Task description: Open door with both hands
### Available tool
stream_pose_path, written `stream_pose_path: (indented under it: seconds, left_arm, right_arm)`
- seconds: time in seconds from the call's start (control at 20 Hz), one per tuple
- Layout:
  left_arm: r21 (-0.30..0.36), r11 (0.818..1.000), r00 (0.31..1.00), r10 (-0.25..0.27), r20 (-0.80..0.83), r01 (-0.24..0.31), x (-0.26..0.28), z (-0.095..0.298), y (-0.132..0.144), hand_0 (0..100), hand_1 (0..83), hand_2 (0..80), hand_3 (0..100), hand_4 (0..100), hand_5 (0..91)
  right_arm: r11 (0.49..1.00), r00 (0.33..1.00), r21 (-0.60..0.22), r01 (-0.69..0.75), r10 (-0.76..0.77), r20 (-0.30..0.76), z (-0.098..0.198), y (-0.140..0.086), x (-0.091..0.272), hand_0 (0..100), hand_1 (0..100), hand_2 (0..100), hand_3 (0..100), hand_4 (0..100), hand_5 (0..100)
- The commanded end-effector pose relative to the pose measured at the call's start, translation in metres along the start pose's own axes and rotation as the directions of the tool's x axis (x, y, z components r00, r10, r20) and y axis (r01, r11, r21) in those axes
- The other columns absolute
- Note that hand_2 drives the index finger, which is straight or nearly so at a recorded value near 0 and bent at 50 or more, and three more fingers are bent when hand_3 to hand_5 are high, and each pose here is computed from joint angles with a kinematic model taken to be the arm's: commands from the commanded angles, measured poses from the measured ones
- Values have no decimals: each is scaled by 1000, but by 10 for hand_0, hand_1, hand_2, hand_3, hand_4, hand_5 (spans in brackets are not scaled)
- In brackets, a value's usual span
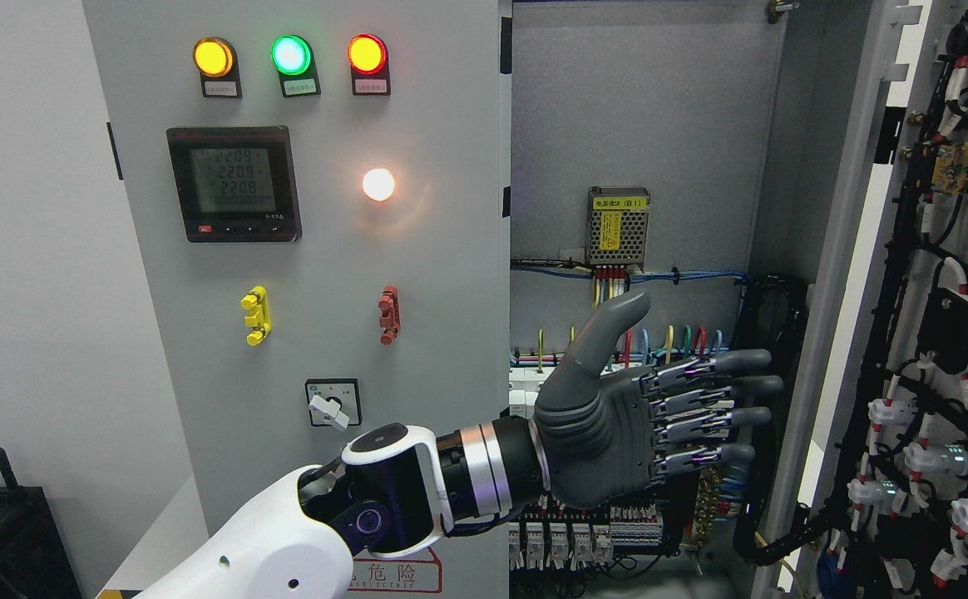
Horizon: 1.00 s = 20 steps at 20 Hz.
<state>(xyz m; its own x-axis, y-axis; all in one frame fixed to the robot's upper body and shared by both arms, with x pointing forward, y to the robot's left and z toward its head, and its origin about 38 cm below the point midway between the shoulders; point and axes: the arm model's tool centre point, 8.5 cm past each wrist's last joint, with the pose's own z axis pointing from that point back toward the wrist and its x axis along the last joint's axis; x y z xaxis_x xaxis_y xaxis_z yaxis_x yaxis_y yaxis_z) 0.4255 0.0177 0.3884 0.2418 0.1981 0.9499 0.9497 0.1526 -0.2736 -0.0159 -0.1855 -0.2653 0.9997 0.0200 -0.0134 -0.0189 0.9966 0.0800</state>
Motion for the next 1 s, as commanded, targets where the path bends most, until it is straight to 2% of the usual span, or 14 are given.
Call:
stream_pose_path:
  seconds: [0.0,0.1,0.2,0.25,0.4,0.6,0.95]
  left_arm:
    - [88,996,998,28,-59,-22,-27,60,13,0,0,0,0,43,0]
    - [107,994,994,50,-96,-39,-51,70,15,0,0,0,0,43,0]
    - [122,993,990,10,-142,8,-77,75,14,0,0,0,0,43,0]
    - [128,992,988,14,-155,6,-89,79,13,0,0,0,0,43,0]
    - [155,988,983,55,-175,-28,-113,92,16,0,0,0,0,43,0]
    - [190,981,973,85,-216,-44,-142,108,18,0,0,0,0,43,0]
    - [261,965,941,115,-319,-30,-221,148,14,0,0,0,0,43,0]
  right_arm:
    - [1000,1000,0,0,0,1,0,0,0,0,0,0,0,0,0]
    - [1000,1000,0,1,-1,1,0,0,0,0,0,0,0,0,0]
    - [1000,1000,0,1,-1,-1,0,0,0,0,0,0,0,0,0]
    - [1000,1000,-1,-1,1,1,0,-1,0,0,0,0,0,0,0]
    - [1000,1000,-1,-1,1,-1,0,-1,0,0,0,0,0,0,0]
    - [1000,1000,-1,1,-1,1,0,-1,0,0,0,0,0,0,0]
    - [1000,1000,0,1,-1,-1,0,0,0,0,0,0,0,0,0]
